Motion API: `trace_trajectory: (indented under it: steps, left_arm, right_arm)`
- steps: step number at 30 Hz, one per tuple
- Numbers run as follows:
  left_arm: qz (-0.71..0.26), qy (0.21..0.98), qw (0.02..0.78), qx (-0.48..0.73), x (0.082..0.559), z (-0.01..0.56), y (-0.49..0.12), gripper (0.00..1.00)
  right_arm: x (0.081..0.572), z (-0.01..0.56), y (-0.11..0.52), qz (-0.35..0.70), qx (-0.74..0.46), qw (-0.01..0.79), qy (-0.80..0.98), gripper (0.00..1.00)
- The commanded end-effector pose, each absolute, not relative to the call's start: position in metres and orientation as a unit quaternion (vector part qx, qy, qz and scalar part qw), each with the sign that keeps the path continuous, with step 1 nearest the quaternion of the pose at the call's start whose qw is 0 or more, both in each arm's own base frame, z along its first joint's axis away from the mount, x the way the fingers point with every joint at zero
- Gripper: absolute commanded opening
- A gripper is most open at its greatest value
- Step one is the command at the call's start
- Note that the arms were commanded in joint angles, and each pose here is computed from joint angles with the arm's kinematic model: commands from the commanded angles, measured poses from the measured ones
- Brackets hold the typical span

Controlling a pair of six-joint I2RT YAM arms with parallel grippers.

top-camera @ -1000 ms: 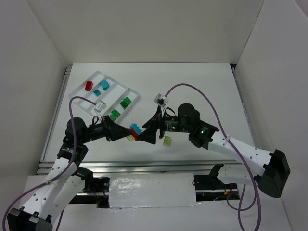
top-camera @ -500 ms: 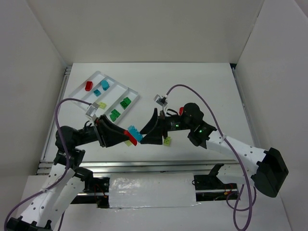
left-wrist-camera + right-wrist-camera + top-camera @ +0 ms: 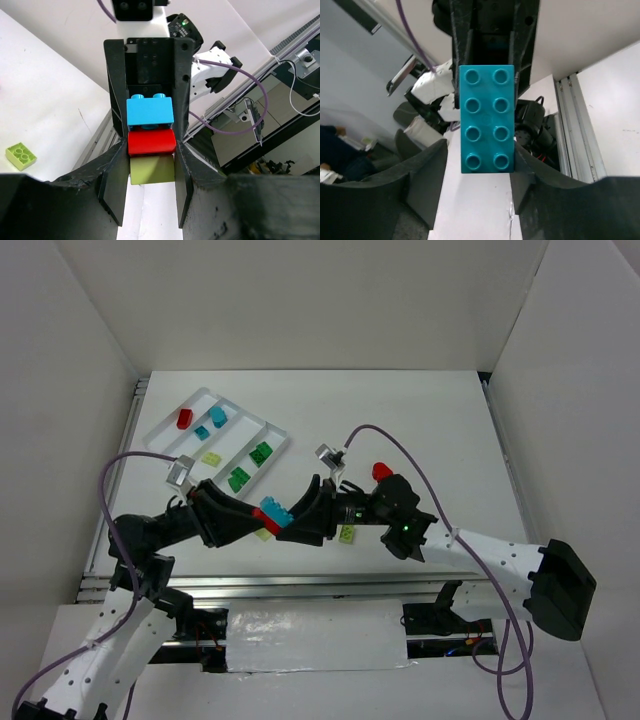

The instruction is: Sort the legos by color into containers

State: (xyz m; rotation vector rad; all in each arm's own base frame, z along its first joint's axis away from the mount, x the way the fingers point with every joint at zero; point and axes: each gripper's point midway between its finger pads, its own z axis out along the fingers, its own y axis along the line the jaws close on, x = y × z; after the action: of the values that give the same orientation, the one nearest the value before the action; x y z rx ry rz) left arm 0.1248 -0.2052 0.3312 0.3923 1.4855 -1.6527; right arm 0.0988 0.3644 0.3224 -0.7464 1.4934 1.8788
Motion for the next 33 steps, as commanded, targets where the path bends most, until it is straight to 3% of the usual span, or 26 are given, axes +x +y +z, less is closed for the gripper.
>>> trace_trajectory:
  steps: [1,5,6,8,10,12,13,14,15,22,33]
  left_arm:
    - [-0.664,0.571,0.451,0.17,0.12,0.347,-0.204,0.0]
    - [-0.662,0.574,0.451,0.172,0.118,0.347,-0.203,0.0]
    - [-0.661,0.576,0.45,0.17,0.118,0.347,-0.203,0.0]
    - [-0.656,0.578,0.453,0.173,0.118,0.346,-0.203,0.01]
    - [-0.647,0.59,0.452,0.172,0.12,0.344,-0.203,0.12]
    - [-0.639,0.598,0.452,0.17,0.123,0.342,-0.203,0.47]
    - [-0.632,0.606,0.452,0.168,0.125,0.341,-0.202,0.8]
    - [-0.627,0.611,0.454,0.167,0.126,0.34,-0.202,0.94]
    - [-0.622,0.615,0.455,0.166,0.128,0.34,-0.202,0.99]
    - [-0.583,0.629,0.456,0.238,0.119,0.364,-0.202,0.99]
    - [-0.591,0.641,0.388,0.298,0.107,0.342,-0.207,1.0]
  right_arm:
    - [0.106,0.357,0.368,0.724,-0.258,0.365,0.525,0.53]
    - [0.108,0.358,0.376,0.716,-0.267,0.369,0.529,0.23]
    - [0.109,0.357,0.376,0.714,-0.269,0.371,0.53,0.07]
    - [0.108,0.356,0.377,0.71,-0.278,0.374,0.528,0.0]
    - [0.103,0.354,0.377,0.705,-0.305,0.373,0.521,0.0]
    - [0.096,0.351,0.377,0.698,-0.341,0.369,0.51,0.0]
    - [0.095,0.349,0.378,0.691,-0.349,0.362,0.519,0.0]
    - [0.095,0.346,0.379,0.685,-0.36,0.359,0.523,0.0]
    - [0.095,0.344,0.379,0.674,-0.378,0.363,0.521,0.0]
    - [0.098,0.322,0.35,0.643,-0.445,0.286,0.554,0.0]
    - [0.086,0.317,0.326,0.586,-0.504,0.207,0.599,0.0]
